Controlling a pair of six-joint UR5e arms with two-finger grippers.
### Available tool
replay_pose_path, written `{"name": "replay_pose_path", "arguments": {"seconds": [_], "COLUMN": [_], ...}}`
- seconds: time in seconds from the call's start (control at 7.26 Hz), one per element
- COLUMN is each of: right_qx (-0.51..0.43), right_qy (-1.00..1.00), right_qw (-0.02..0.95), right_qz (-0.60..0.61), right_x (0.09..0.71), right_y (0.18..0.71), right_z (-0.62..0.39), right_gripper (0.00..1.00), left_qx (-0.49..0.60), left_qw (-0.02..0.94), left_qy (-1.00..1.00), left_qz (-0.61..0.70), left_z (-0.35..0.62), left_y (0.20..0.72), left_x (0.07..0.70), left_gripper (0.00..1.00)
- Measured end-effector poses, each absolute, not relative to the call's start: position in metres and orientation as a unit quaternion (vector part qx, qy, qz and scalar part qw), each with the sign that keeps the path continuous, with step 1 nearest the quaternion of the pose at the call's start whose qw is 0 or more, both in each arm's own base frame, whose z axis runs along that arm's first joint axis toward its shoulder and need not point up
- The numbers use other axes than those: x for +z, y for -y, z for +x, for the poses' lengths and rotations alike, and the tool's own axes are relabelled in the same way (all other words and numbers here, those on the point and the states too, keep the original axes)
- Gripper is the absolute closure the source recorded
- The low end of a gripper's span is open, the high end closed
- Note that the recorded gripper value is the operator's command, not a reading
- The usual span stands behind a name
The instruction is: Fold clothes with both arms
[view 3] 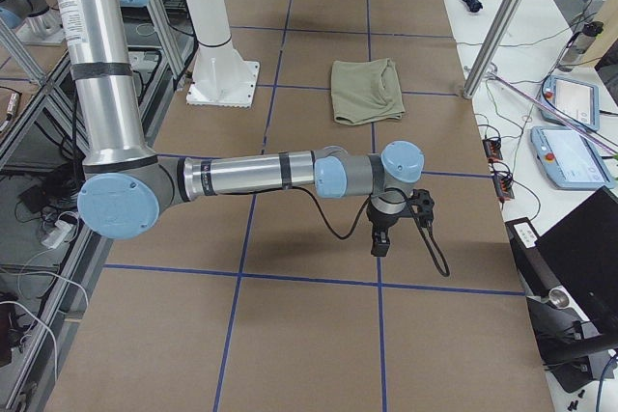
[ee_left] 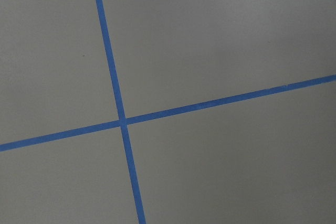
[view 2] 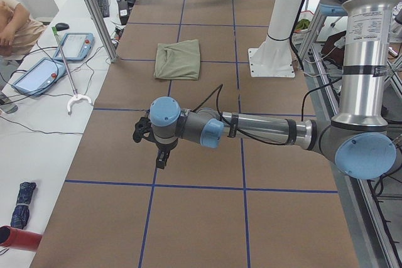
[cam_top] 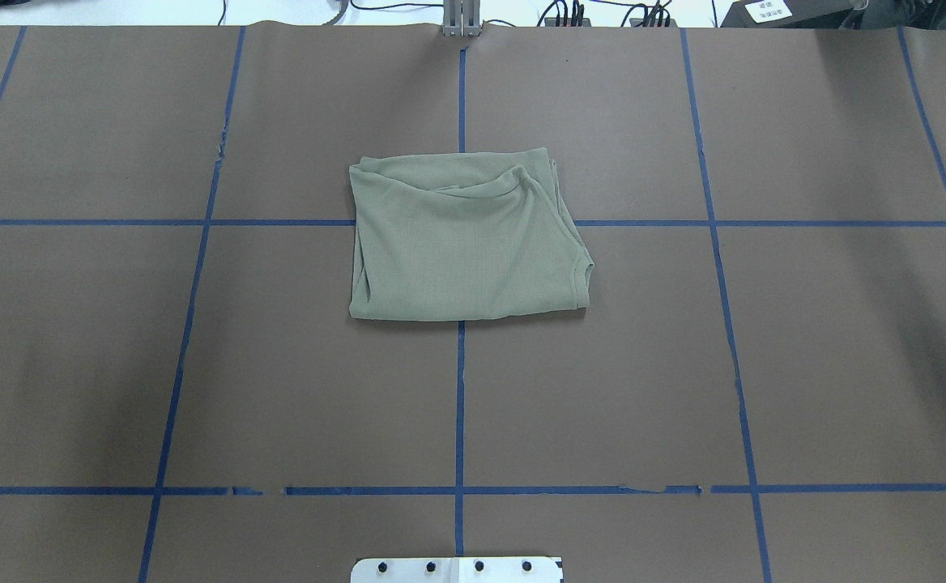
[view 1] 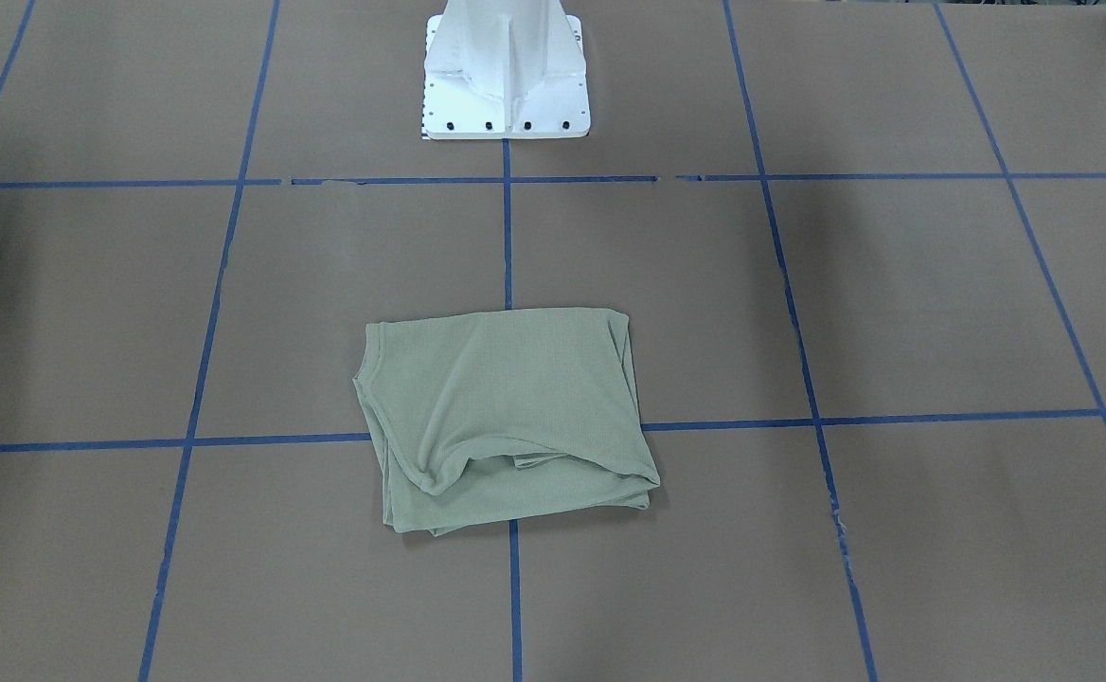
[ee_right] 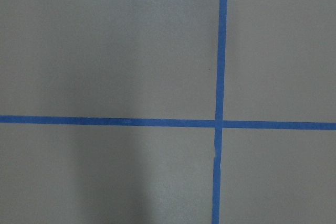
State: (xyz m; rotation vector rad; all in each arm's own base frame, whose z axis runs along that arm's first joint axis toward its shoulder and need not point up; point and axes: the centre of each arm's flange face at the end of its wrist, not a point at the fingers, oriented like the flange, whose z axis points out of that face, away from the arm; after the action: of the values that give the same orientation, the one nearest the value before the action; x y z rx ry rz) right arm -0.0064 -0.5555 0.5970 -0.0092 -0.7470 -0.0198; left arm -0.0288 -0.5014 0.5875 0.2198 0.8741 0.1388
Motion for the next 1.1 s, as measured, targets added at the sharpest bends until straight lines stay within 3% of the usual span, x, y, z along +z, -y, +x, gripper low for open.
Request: {"name": "replay_pose_path", "arguments": {"seconds": [1.1], "right_qx": [-0.011], "right_qy": [0.394], "right_qw": [0.919], "right_qz": [-0.01], "right_x": [0.596], "right_y": [0.542], "right_z": [-0.01], "right_gripper": [0.0], "left_qx": [0.061], "left_qw": [0.9], "left_qy": [-0.421], "left_qz": [0.096], "left_z": [-0.03], "left_y": [0.494], "left_x": [0.598], "left_gripper": [0.0]}}
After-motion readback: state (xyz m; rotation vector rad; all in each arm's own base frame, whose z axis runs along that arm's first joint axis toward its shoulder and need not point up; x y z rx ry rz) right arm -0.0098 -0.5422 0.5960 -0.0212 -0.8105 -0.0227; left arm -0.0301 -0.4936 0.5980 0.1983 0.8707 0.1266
